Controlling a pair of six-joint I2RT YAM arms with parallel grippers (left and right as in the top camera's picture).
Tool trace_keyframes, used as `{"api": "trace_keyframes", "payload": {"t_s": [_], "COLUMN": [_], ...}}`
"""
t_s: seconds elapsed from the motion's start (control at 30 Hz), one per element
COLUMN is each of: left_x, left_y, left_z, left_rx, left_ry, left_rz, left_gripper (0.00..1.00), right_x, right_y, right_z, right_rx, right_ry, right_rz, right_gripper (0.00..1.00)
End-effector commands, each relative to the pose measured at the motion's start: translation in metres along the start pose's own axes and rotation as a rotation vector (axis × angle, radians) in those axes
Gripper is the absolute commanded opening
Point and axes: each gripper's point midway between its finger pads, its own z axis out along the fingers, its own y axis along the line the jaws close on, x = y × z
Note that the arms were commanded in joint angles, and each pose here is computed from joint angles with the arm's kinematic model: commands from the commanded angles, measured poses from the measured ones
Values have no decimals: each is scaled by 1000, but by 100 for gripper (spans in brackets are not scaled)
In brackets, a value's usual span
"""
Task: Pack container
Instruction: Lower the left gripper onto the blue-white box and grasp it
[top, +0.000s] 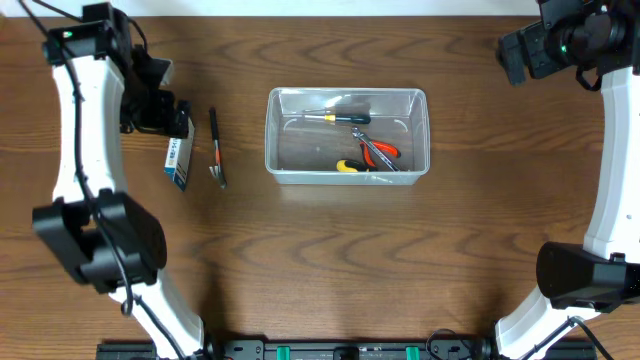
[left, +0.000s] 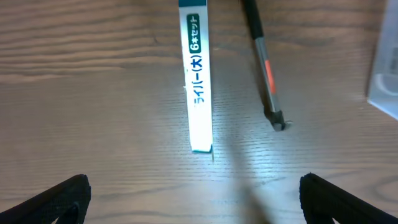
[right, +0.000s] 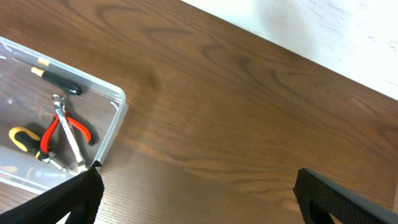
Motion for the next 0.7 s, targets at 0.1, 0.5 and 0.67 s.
{"api": "trace_keyframes", "payload": {"t_s": [0.1,0.5,0.67], "left_x": [-1,-24,-28], "left_y": [2,10,11], "left_z": [35,87,107], "left_rx": [34,33,37], "left_ry": [84,71,64], "left_rz": [17,-29,-28], "left_gripper": [98,98,98], "right_x": [0,-3,-3], "right_y": [0,-1,-1], "right_z": [3,3,3], "right_rx": [-7,-2,-2], "right_ry": [0,-10,-10], "right_rz": [24,22,22], "right_gripper": [99,99,99]}}
